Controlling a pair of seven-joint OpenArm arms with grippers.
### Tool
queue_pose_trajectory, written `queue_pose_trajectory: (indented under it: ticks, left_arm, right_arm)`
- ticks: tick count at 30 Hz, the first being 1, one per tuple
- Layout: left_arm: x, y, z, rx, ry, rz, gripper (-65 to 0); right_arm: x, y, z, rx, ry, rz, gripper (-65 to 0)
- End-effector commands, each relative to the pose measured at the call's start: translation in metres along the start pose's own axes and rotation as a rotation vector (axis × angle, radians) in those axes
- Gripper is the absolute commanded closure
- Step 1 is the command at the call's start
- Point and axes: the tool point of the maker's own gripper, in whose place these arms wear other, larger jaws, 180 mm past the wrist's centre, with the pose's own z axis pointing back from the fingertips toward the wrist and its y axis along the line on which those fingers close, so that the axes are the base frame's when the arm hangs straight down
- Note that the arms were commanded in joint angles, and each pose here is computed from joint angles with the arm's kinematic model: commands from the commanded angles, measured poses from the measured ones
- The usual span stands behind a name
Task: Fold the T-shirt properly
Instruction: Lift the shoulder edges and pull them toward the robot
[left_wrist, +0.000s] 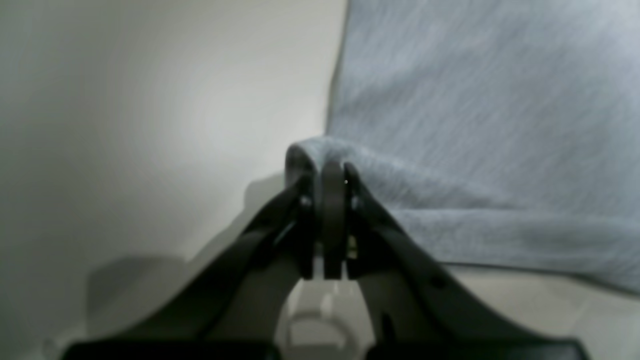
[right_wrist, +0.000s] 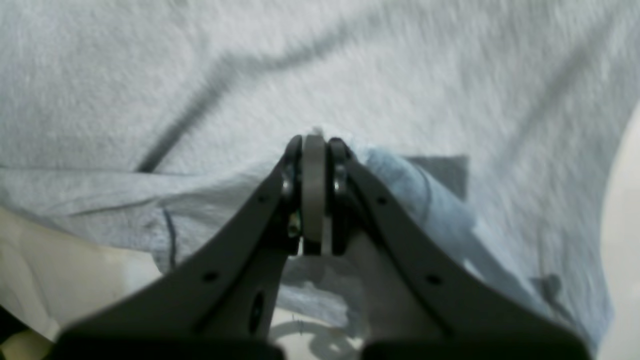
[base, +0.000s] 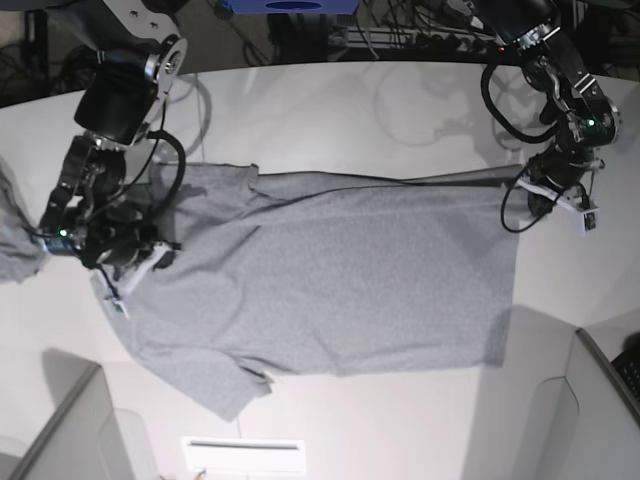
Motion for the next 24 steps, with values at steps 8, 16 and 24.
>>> queue_pose_trajectory:
  ticks: [8,16,24]
  left_arm:
    - [0.038,-0.001,-0.005,-0.015,-0.065,-0.061,0.0]
    - [0.035,-0.003,-0.031,0.012,0.006,-0.116,0.0]
    - [0.04,-0.007,-0.044,-0.008,0.015,-0.096,0.0]
  right_arm:
    - [0.037,0.002,0.006,0.01,-0.071,0.015,0.0]
    - [0.046,0.001,-0.01,0.041,-0.077,-0.037,0.0]
    - [0.041,-0.005,-0.023,0.057,-0.053,-0.074,0.0]
